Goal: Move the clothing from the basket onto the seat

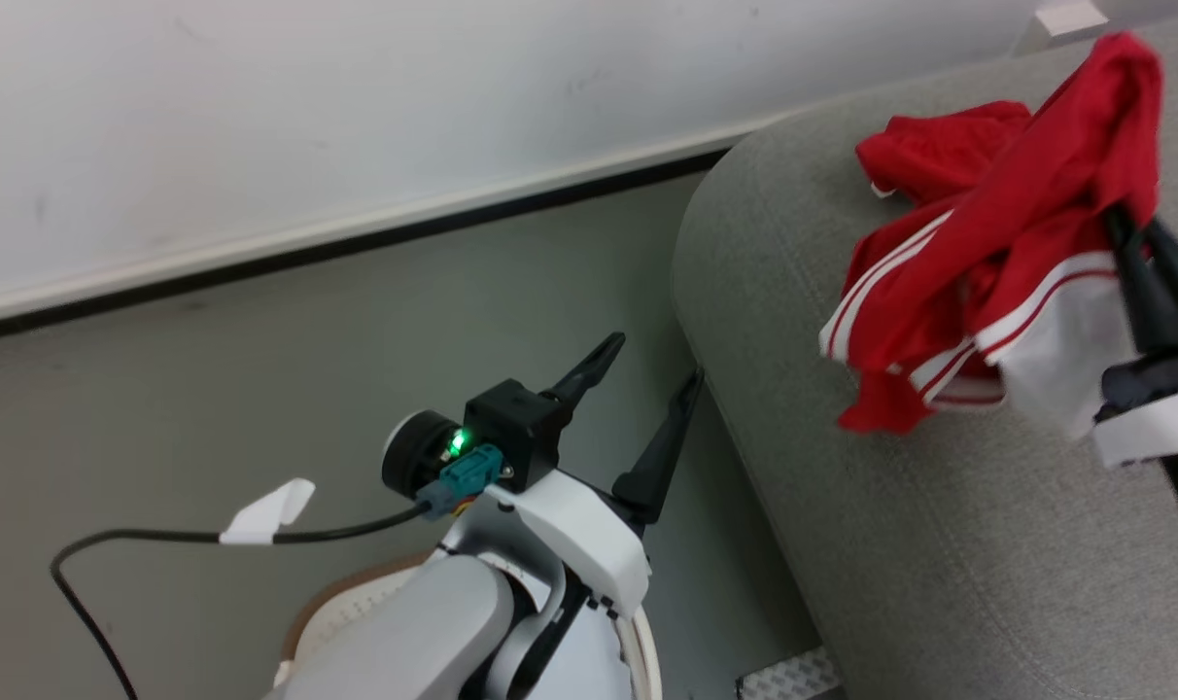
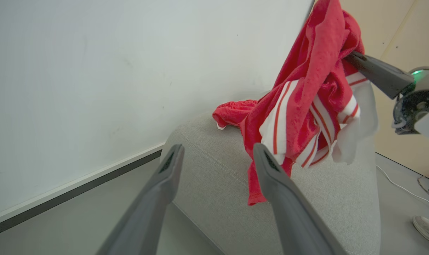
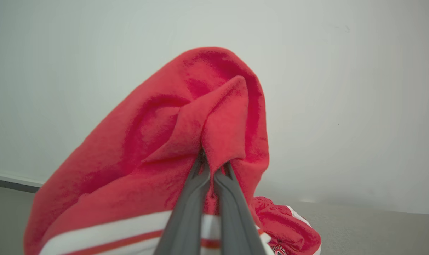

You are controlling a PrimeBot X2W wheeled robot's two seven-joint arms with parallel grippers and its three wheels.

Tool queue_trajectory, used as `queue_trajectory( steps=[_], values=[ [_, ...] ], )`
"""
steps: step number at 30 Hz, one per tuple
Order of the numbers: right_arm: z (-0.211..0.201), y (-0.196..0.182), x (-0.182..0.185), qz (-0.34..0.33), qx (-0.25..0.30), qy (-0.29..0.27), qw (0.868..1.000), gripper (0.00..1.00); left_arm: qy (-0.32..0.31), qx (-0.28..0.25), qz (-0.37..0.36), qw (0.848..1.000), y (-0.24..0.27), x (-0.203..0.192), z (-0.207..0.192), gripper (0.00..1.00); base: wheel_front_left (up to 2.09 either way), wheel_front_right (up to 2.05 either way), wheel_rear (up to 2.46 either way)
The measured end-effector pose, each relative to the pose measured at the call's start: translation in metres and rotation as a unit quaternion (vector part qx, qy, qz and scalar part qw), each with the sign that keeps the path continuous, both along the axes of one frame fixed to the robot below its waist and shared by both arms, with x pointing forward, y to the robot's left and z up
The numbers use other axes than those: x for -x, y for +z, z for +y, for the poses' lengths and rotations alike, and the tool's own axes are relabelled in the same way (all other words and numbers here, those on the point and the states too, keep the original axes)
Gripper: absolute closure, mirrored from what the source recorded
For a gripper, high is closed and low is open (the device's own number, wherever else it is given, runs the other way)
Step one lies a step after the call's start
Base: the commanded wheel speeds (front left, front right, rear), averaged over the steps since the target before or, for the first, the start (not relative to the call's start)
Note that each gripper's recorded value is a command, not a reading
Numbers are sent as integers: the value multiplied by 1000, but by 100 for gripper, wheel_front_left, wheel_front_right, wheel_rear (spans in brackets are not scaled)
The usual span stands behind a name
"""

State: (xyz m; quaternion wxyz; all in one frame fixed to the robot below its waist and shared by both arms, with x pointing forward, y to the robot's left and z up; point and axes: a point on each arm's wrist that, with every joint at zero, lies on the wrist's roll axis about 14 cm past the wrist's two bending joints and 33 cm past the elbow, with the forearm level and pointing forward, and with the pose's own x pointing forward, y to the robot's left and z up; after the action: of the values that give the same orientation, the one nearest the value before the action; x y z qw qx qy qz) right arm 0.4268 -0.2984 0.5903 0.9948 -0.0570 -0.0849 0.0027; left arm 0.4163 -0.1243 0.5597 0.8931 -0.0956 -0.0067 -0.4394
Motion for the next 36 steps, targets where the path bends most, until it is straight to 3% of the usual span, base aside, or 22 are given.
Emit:
queue_trajectory(
  steps=[11, 14, 17, 23, 24, 25, 26, 29, 36],
  values=[
    [-99, 56, -79, -44, 69, -132, 988, 100, 1, 3, 17, 1000, -43, -64, 3, 0, 0, 0, 0],
    [-112, 30, -103, -6, 66, -154, 986, 100, 9, -2, 34, 999, -65, -77, 10, 0, 0, 0, 0],
    [-123, -21, -118, 52, 39, -179, 982, 100, 16, -10, 55, 998, -88, -82, 17, 0, 0, 0, 0],
    [-135, -121, -108, 153, -14, -231, 961, 100, 30, -25, 68, 997, -105, -85, 31, 0, 0, 0, 0],
    [-137, -129, -104, 160, -13, -237, 958, 79, 32, -26, 68, 997, -105, -85, 32, 0, 0, 0, 0],
    [-139, -134, -100, 161, -10, -244, 956, 32, 34, -26, 67, 997, -105, -85, 32, 0, 0, 0, 0],
    [-143, -137, -94, 165, -3, -251, 954, 0, 36, -26, 66, 997, -104, -86, 33, 0, 0, 0, 0],
    [-146, -138, -86, 159, -3, -264, 951, 0, 42, -28, 56, 997, -99, -86, 37, 0, 0, 0, 0],
    [-123, -117, -74, 114, 2, -253, 961, 0, 63, -28, 36, 997, -85, -86, 49, 0, 0, 0, 0]
  ],
)
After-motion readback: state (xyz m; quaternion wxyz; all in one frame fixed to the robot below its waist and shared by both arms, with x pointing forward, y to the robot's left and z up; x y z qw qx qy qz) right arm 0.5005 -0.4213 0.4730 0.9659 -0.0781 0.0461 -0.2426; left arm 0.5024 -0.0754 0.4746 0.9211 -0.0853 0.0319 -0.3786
